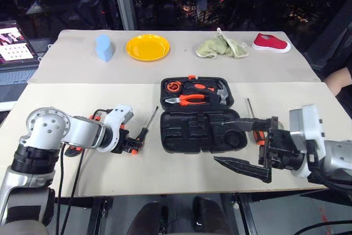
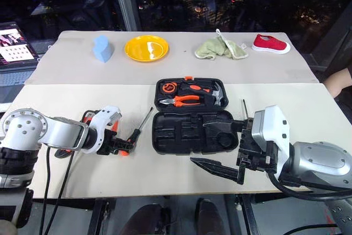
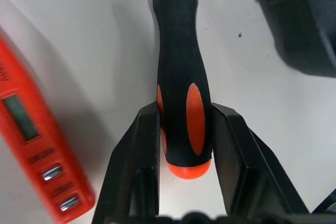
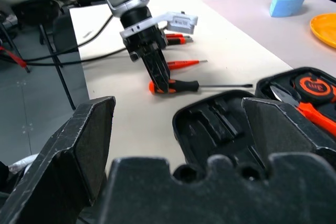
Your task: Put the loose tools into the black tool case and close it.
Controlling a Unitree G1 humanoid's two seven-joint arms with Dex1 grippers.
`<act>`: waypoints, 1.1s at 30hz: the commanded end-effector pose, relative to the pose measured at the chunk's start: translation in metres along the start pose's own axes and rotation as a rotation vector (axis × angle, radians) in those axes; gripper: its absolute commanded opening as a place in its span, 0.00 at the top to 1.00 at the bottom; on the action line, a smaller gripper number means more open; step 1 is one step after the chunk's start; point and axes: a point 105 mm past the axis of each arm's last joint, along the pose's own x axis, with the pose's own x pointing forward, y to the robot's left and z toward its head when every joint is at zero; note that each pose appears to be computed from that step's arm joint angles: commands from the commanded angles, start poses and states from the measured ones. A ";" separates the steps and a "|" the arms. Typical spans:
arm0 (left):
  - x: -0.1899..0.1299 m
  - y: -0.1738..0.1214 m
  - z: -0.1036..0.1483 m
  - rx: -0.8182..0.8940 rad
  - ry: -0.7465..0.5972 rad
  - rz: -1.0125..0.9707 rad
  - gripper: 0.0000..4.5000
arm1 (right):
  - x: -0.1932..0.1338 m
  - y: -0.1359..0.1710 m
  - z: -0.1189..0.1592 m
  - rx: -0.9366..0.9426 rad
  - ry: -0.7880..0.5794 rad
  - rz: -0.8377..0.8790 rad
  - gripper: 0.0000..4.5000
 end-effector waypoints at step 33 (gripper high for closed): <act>0.027 -0.073 0.133 1.281 -0.040 -0.274 0.80 | -0.042 -0.027 -0.007 0.068 0.027 -0.355 0.00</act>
